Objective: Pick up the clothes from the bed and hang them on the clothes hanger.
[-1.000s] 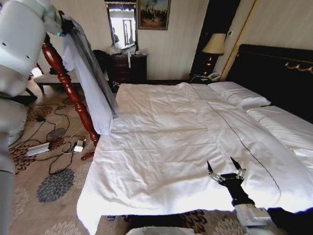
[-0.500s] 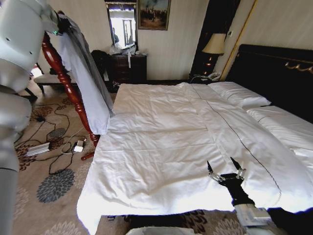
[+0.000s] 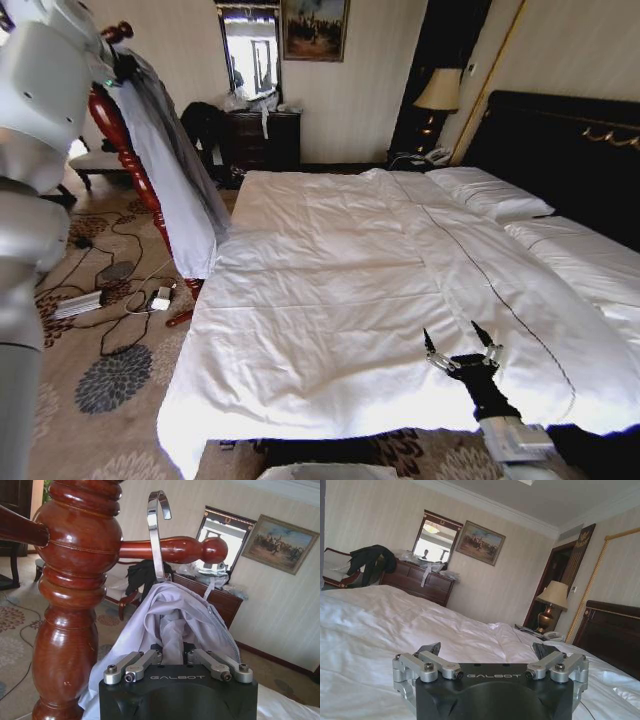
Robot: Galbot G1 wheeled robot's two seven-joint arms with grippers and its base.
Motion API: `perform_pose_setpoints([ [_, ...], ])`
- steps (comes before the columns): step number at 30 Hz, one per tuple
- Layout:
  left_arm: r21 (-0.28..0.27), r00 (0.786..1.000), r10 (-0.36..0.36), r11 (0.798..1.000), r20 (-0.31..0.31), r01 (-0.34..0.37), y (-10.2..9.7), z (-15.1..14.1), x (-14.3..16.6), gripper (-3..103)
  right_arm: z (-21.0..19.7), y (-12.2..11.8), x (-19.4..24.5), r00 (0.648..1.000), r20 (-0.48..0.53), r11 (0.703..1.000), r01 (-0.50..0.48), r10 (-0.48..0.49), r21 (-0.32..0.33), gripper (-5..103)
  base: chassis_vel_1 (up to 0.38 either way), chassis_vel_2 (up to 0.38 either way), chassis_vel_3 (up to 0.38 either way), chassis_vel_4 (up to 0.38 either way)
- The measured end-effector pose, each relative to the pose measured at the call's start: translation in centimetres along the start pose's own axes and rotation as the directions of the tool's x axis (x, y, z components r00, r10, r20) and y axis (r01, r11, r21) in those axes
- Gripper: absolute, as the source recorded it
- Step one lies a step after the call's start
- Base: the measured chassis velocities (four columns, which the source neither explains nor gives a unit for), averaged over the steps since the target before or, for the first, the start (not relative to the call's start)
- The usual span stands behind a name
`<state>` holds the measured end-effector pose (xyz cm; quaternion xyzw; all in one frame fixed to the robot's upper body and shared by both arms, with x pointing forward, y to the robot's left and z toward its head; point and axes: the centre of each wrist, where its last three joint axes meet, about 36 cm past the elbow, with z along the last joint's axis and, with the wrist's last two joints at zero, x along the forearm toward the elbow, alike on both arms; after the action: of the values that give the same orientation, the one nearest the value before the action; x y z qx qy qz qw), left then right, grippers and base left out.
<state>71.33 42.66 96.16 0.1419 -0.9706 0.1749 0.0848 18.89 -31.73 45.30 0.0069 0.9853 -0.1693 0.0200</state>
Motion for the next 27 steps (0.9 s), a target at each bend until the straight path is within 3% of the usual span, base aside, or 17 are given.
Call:
perform_pose_setpoints([
  [11, -0.016, 1.000, -0.024, 1.000, 0.009, 0.024, 2.6, 1.6, -1.7, 15, 0.0, 0.0, 0.0, 1.000, 0.000, 1.000, 0.000, 0.000, 0.000, 100, 0.000, 0.000, 0.000, 0.000],
  [27, -0.048, 1.000, -0.014, 0.999, 0.024, 0.016, 4.3, 3.2, -3.1, 15, 0.0, 0.0, 0.0, 1.000, 0.000, 1.000, 0.000, 0.000, 0.000, 100, 0.000, 0.000, 0.000, 0.000],
])
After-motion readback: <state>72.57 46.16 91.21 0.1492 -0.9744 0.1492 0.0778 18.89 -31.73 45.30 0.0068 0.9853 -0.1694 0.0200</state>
